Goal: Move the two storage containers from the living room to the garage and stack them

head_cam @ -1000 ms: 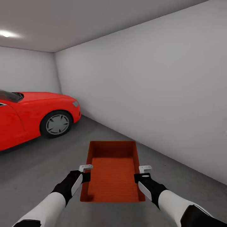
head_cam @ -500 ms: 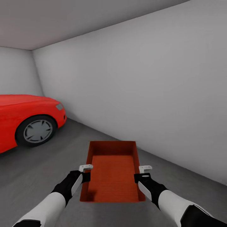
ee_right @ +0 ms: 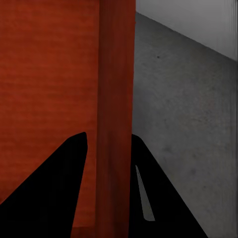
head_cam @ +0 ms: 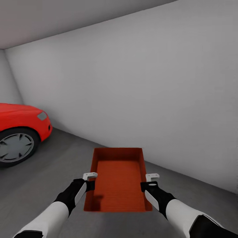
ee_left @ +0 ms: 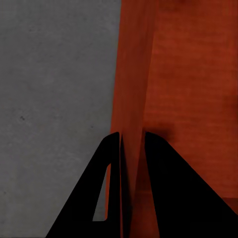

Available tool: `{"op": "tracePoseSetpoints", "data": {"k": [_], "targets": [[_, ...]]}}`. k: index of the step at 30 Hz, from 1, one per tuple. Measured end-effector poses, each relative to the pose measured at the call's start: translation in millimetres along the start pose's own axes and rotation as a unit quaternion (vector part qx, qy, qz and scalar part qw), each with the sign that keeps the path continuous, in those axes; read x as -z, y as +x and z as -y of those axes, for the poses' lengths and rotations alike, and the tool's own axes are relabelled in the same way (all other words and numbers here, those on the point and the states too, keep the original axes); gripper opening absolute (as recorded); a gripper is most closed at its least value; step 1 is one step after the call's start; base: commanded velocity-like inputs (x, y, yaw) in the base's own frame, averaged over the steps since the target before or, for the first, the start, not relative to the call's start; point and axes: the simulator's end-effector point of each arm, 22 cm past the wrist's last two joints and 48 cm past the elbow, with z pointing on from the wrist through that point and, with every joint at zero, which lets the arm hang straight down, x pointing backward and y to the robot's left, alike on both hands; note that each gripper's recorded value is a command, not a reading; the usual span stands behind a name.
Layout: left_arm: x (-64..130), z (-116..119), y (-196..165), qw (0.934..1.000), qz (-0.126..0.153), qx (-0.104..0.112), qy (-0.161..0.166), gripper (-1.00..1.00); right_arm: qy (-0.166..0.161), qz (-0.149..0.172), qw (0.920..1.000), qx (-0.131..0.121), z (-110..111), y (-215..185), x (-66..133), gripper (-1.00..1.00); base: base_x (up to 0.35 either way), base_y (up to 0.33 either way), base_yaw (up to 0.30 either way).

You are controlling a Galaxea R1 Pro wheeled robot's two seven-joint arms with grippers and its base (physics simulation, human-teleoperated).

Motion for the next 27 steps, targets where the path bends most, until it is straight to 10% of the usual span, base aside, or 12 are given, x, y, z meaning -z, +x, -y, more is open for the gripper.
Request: {"op": "tracePoseSetpoints", "data": {"k": [27], "targets": [[-0.2,0.3,-0.4,1.0000,0.000,0.000,0.000,-1.00,0.000,0.000,1.0000,0.000,0.3,-0.1,-0.5,-1.00,0.009,0.000,-0.250]]}}
